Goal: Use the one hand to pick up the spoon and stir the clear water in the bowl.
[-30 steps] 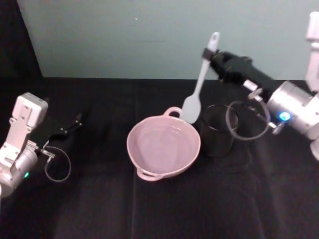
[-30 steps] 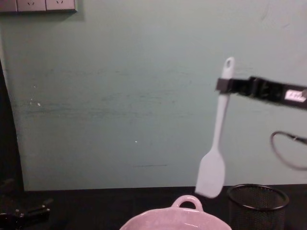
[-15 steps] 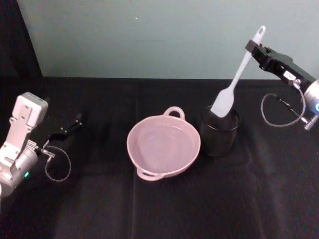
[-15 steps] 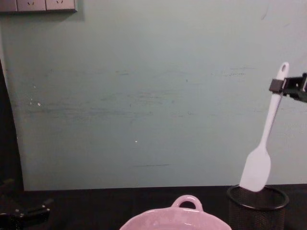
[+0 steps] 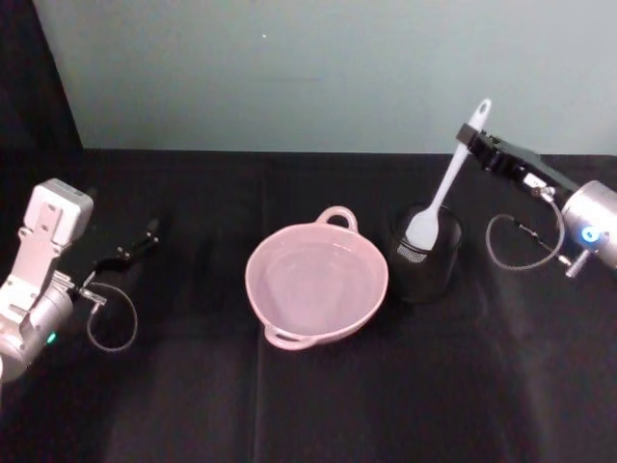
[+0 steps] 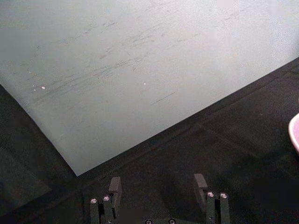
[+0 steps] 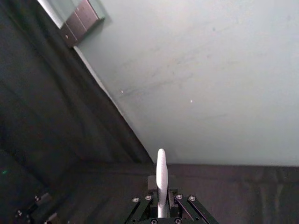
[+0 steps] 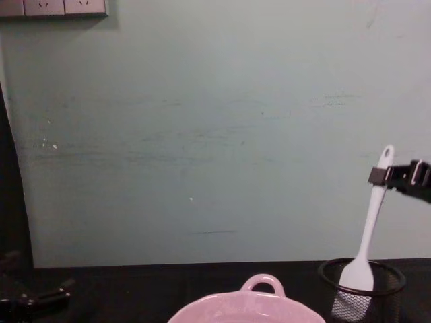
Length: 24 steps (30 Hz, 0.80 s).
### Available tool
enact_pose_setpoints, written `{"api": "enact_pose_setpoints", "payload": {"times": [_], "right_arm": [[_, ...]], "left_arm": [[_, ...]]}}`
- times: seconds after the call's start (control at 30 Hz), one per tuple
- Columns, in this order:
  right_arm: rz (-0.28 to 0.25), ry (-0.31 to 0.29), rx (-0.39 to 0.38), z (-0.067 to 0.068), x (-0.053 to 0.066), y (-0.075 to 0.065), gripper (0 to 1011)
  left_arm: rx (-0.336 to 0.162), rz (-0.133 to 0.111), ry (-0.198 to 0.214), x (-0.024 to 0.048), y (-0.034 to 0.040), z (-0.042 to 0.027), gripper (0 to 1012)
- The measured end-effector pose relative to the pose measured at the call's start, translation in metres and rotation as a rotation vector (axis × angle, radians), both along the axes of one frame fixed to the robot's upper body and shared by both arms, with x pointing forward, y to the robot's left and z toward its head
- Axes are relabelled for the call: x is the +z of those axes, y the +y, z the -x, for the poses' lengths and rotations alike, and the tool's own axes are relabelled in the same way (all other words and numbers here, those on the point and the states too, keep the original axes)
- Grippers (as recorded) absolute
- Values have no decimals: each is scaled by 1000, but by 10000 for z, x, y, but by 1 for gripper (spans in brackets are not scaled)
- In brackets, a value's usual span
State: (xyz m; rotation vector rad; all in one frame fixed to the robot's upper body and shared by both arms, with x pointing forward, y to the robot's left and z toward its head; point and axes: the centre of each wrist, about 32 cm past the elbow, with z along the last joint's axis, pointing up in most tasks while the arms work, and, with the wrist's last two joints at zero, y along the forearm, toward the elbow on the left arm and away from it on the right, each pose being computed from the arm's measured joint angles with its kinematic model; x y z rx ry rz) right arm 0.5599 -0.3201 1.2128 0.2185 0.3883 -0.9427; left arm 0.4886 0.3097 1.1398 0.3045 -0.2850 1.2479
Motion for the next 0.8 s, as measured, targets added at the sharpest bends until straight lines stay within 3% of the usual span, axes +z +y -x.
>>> {"api": "enact_pose_setpoints", "payload": {"times": [0.4,0.8], "right_arm": [[9,61,29,-50,-208,-4,127],[10,73,42,-55,-269,-16,126]], "left_arm": [[0,0,0,0,0,0,1011],[0,0,0,0,0,0,1011]]}}
